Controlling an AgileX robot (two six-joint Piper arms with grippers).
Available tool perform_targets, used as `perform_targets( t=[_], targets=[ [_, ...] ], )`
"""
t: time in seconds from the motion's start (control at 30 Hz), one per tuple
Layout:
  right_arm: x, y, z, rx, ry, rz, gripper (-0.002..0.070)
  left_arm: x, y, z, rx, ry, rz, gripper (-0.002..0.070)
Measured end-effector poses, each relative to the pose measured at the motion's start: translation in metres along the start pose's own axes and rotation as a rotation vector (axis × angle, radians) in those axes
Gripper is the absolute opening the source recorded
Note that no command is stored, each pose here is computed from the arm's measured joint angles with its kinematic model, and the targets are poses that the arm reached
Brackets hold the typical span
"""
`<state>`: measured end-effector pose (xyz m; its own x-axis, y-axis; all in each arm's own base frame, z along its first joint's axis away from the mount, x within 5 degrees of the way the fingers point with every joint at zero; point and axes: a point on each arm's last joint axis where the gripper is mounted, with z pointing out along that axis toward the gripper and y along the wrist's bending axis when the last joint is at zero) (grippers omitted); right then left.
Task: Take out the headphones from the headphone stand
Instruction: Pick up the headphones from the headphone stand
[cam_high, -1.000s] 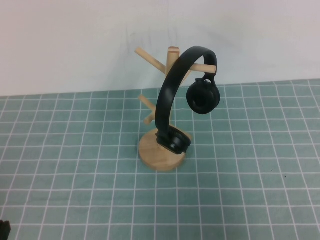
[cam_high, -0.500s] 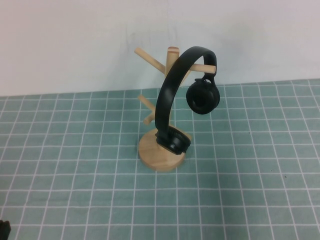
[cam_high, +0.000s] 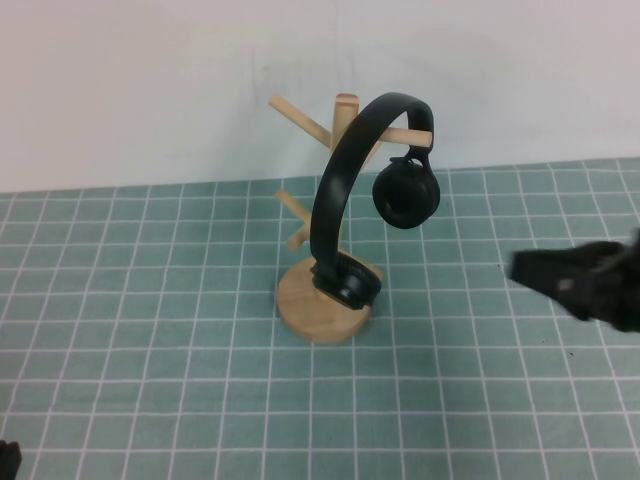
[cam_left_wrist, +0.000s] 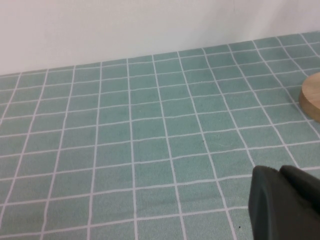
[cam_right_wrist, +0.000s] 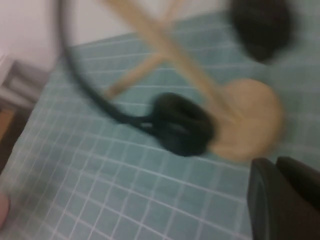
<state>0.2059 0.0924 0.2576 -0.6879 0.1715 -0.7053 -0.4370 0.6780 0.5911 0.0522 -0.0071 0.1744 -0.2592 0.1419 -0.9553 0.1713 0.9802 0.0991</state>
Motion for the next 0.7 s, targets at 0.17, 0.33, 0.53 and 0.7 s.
perform_targets(
  t=[0.17, 0.33, 0.53, 0.7],
  targets=[
    [-0.006, 0.032, 0.031, -0.097, 0.021, -0.193, 0.0136, 0.000, 0.000, 0.000, 0.000, 0.000, 0.000, -0.0006],
    [-0.024, 0.065, 0.060, -0.154, 0.010, -0.283, 0.0403, 0.000, 0.000, 0.000, 0.000, 0.000, 0.000, -0.0006],
    [-0.045, 0.066, 0.092, -0.159, 0.012, -0.242, 0.0434, 0.000, 0.000, 0.000, 0.000, 0.000, 0.000, -0.0006],
    [-0.055, 0.064, 0.112, -0.167, 0.015, -0.236, 0.0432, 0.000, 0.000, 0.000, 0.000, 0.000, 0.000, -0.0006]
  ],
)
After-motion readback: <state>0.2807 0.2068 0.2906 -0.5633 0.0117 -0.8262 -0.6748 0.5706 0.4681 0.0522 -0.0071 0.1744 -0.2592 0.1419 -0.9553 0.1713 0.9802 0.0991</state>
